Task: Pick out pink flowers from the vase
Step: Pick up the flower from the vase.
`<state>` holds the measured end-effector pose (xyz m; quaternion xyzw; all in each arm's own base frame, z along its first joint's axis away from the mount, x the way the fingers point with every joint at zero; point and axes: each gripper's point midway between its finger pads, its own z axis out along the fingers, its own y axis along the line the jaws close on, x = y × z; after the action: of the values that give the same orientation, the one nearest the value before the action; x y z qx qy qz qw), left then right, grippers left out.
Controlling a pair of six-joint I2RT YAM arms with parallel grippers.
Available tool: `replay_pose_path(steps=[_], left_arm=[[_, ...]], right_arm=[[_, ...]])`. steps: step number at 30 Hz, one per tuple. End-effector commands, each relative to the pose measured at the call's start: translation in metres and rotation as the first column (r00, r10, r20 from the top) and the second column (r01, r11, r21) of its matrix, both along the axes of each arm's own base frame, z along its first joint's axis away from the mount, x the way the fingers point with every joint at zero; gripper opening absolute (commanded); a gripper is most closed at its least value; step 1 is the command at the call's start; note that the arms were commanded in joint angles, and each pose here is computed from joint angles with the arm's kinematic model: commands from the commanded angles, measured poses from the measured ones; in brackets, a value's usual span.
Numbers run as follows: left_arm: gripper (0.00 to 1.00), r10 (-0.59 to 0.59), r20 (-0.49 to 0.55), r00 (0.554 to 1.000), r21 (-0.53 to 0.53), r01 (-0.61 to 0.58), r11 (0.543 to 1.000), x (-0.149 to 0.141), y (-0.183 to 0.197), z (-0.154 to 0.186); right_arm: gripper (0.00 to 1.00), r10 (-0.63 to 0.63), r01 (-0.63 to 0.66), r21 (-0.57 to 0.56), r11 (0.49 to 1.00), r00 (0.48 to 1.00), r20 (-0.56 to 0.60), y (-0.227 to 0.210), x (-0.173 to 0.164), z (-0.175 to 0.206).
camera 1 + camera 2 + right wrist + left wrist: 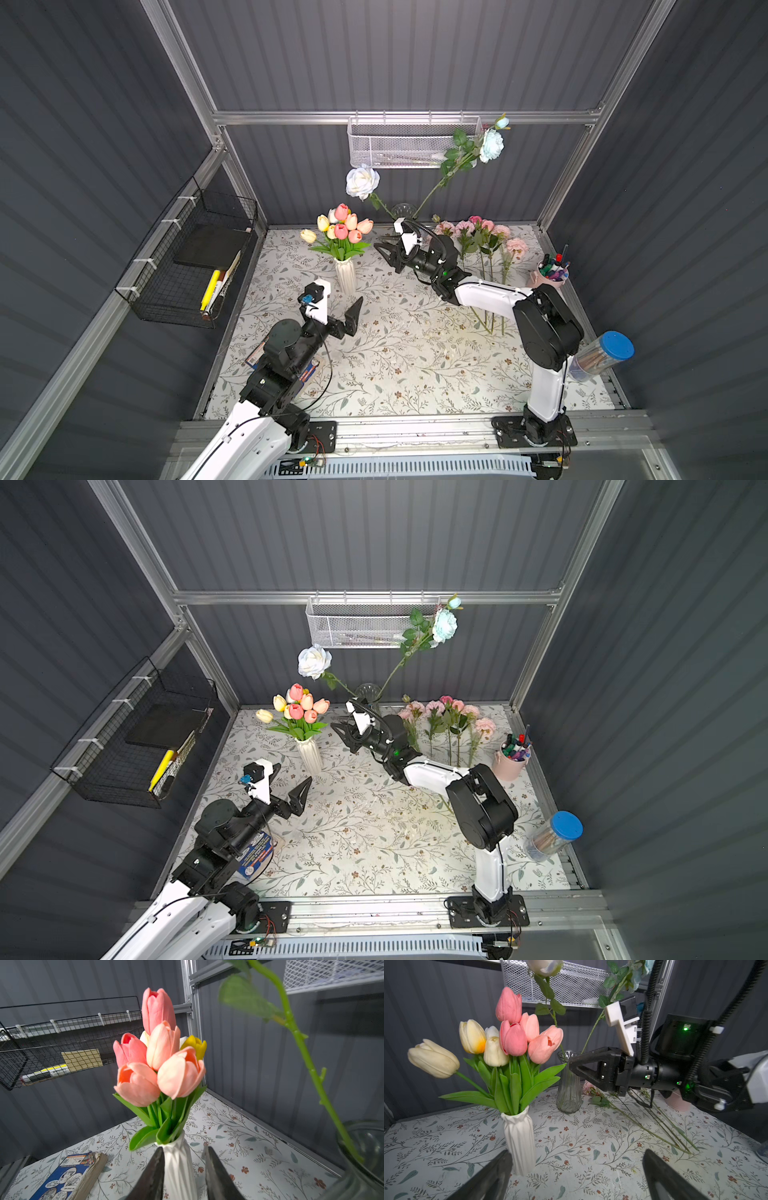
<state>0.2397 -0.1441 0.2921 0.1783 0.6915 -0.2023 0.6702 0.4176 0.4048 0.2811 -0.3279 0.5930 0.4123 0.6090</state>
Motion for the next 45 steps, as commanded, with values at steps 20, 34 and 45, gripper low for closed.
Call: replay_pose_path(steps=[20, 34, 45], left_arm=[[0.99, -0.038, 0.071, 0.997, 0.035, 0.035, 0.999, -0.013, 0.001, -0.006], [0.99, -0.034, 0.090, 0.995, 0.026, 0.032, 0.999, -0.016, 0.003, -0.001], [0.99, -0.038, 0.103, 0.994, 0.028, 0.035, 0.999, -0.017, 0.003, 0.001]], right_arm=[[0.39, 0.036, -0.044, 0.036, 0.998, 0.981, 0.190, 0.001, -0.045, 0.038], [0.39, 0.049, -0.053, 0.039, 0.998, 0.996, 0.079, 0.058, -0.031, 0.011], [0.39, -0.061, 0.060, 0.017, 0.998, 0.995, 0.081, 0.068, 0.005, 0.009]])
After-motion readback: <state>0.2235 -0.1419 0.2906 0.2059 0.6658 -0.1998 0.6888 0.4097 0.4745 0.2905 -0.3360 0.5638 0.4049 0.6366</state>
